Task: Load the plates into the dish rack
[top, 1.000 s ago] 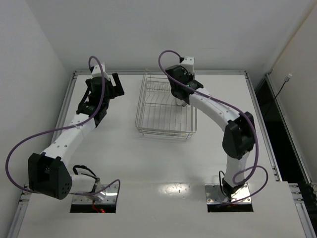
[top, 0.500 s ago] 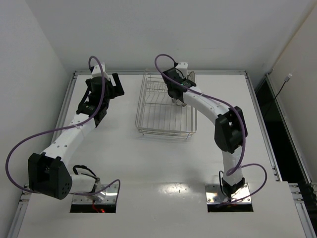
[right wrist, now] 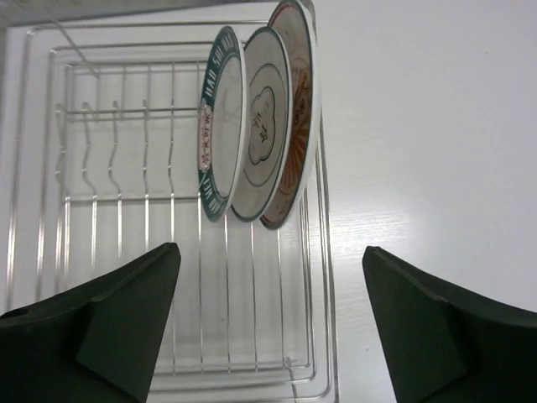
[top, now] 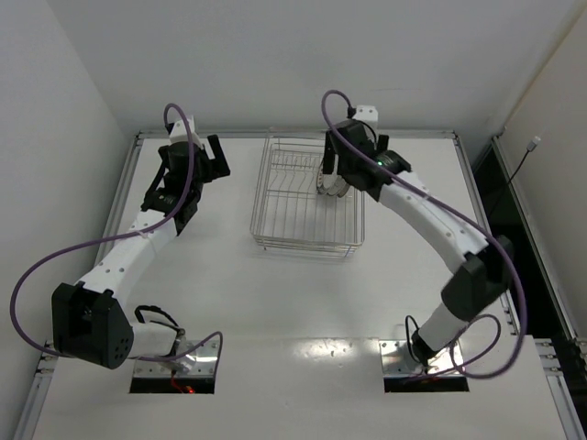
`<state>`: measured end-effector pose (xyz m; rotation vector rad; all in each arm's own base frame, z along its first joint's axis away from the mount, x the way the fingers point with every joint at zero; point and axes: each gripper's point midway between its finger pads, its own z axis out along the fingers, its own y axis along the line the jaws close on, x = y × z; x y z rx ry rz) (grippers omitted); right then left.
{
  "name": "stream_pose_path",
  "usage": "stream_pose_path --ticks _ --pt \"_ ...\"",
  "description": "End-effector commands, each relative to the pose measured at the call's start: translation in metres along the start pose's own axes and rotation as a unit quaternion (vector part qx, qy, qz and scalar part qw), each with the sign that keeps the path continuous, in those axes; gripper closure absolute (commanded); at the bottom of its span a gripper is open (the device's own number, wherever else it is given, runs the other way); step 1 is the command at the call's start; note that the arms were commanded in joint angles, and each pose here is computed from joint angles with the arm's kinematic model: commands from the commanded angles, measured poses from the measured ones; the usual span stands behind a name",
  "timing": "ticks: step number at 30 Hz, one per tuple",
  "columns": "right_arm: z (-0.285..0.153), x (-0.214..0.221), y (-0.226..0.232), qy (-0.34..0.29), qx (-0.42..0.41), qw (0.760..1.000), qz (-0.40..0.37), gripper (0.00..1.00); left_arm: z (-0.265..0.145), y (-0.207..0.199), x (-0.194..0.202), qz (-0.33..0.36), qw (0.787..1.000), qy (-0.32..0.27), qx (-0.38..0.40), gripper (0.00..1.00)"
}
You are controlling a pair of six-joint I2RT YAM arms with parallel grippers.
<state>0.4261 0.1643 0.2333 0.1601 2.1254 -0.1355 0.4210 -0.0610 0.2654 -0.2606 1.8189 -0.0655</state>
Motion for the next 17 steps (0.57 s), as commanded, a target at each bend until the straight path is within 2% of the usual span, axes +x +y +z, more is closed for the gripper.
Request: stream_pose_path --ticks 1,3,5,6,9,12,17 --pt "-0.041 0.015 -0.012 0.022 -0.05 0.998 -0.024 0.09 -0.001 -0.007 -0.024 -0.006 0.999 -0.034 0.009 0.18" --pt "-0.05 0.046 -0.023 0.052 -0.064 0.996 -0.044 0.08 0.0 -0.006 -0.02 -0.005 0.999 -0.033 0.009 0.18" --pt "-0.074 0.05 -0.033 0.044 -0.094 0.994 -0.037 0.06 0.001 -0.003 -0.016 -0.004 1.0 -0.03 0.003 0.18" --pt "-0.075 0.067 -0.041 0.059 -0.099 0.992 -0.045 0.06 0.001 -0.003 -0.016 -0.004 1.0 -0.03 0.003 0.18" --pt "-0.093 0.079 -0.071 0.048 -0.081 0.994 -0.055 0.04 0.001 -0.006 -0.008 -0.001 1.0 -0.025 0.007 0.18" --pt "-0.109 0.078 -0.097 0.029 -0.054 0.997 -0.051 0.0 -0.005 -0.021 -0.001 0.039 0.999 -0.026 0.013 0.18" --pt "-0.121 0.082 -0.116 0.024 -0.042 0.997 -0.052 0.0 -0.022 -0.053 0.018 0.113 0.993 -0.031 0.027 0.17"
